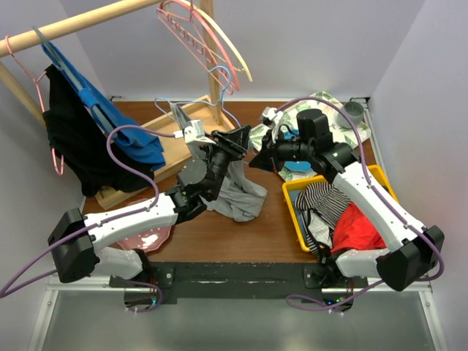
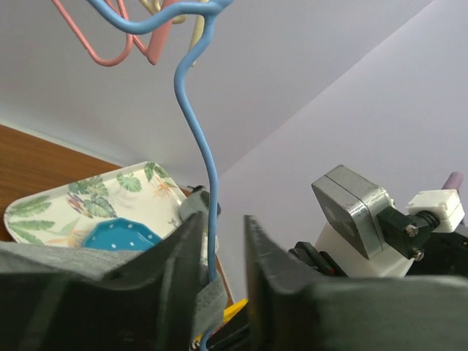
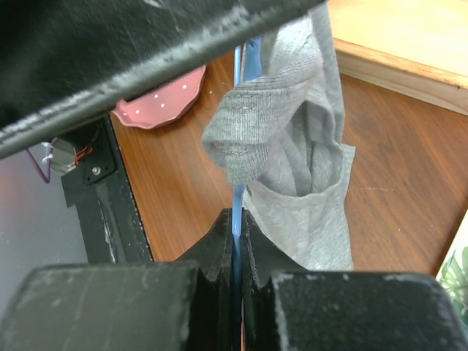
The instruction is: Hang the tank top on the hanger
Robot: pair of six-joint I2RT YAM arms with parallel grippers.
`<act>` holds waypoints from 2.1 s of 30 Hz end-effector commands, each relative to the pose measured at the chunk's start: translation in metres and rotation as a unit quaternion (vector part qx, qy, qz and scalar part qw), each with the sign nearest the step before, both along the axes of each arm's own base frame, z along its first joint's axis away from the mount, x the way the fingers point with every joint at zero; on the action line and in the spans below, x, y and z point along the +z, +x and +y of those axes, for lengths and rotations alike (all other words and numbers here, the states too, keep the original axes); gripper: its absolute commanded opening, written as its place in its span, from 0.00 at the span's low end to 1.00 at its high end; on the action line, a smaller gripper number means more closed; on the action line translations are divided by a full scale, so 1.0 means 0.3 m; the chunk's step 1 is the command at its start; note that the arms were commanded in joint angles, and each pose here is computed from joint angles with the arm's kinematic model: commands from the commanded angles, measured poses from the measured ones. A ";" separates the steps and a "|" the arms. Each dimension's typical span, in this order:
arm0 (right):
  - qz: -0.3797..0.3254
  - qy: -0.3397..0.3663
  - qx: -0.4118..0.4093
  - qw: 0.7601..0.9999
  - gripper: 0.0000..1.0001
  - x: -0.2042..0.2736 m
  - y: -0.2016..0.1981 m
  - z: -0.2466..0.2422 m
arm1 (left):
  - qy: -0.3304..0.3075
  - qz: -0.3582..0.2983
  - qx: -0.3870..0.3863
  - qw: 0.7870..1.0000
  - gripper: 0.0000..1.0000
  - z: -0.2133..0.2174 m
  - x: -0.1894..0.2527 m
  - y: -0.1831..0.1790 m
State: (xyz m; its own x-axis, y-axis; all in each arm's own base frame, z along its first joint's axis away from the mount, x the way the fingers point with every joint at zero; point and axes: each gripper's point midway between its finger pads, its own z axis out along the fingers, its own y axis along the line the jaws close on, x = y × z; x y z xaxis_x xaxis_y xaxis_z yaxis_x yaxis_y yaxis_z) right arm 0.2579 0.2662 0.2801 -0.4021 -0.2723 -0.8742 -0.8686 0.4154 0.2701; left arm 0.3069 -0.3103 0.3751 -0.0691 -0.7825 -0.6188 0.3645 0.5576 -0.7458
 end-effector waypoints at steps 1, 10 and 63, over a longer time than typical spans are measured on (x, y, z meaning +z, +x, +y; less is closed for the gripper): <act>-0.043 0.031 0.010 0.999 0.00 0.087 -0.004 0.017 | -0.035 -0.023 0.017 0.999 0.25 0.014 0.096 0.005; -0.057 0.037 0.037 0.997 0.00 0.104 -0.046 0.013 | -0.017 -0.026 0.020 0.999 0.00 0.048 0.144 0.014; -0.132 0.040 0.059 0.989 0.84 0.192 -0.117 -0.231 | -0.134 -0.040 0.123 0.983 0.00 0.948 0.434 0.290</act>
